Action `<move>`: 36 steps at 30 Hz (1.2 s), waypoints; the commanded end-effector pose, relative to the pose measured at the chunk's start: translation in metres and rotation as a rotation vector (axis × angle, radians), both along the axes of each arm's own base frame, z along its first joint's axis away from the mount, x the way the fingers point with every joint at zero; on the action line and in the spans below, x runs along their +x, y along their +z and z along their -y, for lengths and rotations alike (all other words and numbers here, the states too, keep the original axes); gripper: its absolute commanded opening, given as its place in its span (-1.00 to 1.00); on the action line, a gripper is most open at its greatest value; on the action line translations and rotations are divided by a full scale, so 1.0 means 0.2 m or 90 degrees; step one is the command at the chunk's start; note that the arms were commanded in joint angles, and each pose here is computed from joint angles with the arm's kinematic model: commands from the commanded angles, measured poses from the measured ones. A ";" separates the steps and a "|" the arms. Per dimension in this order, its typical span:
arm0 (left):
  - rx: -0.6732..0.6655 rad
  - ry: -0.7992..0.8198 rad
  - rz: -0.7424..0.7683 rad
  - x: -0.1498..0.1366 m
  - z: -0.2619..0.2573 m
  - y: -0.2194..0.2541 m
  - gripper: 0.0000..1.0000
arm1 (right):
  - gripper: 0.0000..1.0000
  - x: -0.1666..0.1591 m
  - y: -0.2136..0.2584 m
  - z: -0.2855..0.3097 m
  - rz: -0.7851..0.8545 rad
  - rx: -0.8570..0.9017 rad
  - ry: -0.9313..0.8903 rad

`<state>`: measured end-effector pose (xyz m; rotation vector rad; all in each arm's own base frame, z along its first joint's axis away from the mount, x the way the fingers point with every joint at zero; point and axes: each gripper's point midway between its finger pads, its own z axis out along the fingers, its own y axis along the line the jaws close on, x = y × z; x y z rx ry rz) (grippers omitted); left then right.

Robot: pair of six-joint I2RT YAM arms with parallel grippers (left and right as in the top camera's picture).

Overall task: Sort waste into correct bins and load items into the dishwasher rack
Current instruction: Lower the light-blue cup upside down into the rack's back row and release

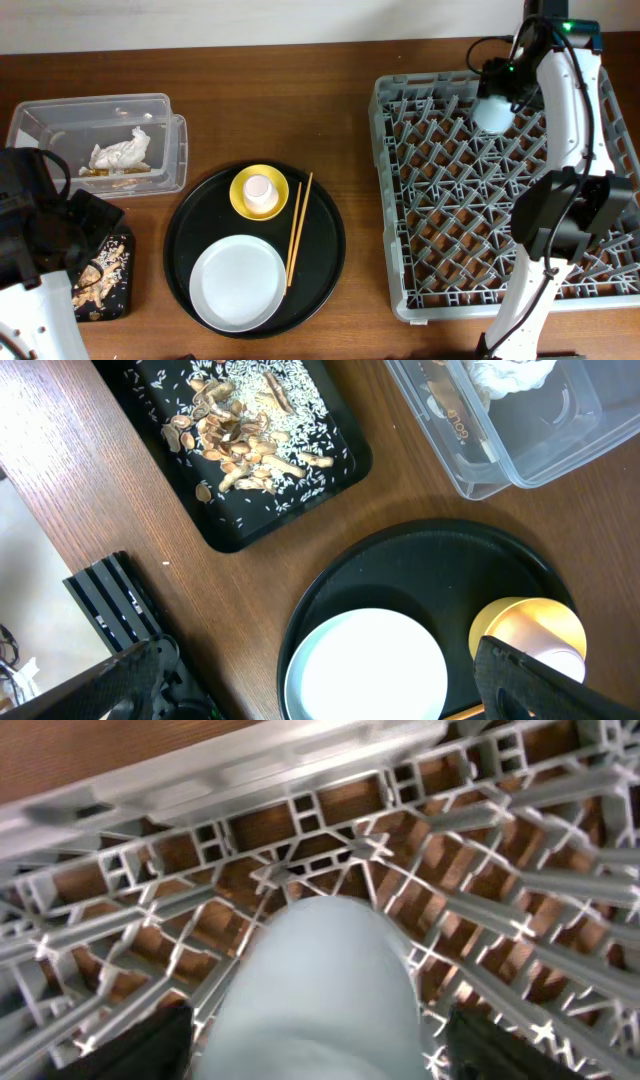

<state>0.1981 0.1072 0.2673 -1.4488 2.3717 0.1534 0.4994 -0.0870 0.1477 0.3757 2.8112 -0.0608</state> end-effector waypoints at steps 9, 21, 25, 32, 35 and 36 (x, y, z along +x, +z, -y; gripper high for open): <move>0.003 0.002 -0.001 0.00 -0.01 0.00 0.98 | 0.91 -0.04 0.23 -0.09 0.043 -0.013 0.014; 0.003 0.002 -0.001 0.00 -0.01 0.00 0.99 | -0.63 -0.03 0.30 -0.13 0.067 -0.017 0.023; 0.003 0.002 -0.001 0.00 -0.01 0.00 0.98 | -0.67 -0.01 0.23 -0.05 0.057 -0.031 0.003; 0.004 0.002 -0.001 0.00 -0.01 0.00 0.98 | -0.86 0.01 0.07 0.01 0.024 -0.020 -0.033; 0.003 0.002 -0.001 0.00 -0.01 0.00 0.98 | -0.89 0.02 0.04 0.01 0.017 -0.019 -0.033; 0.003 0.002 -0.001 0.00 -0.01 0.00 0.99 | -0.89 0.02 0.03 0.01 0.014 -0.018 -0.033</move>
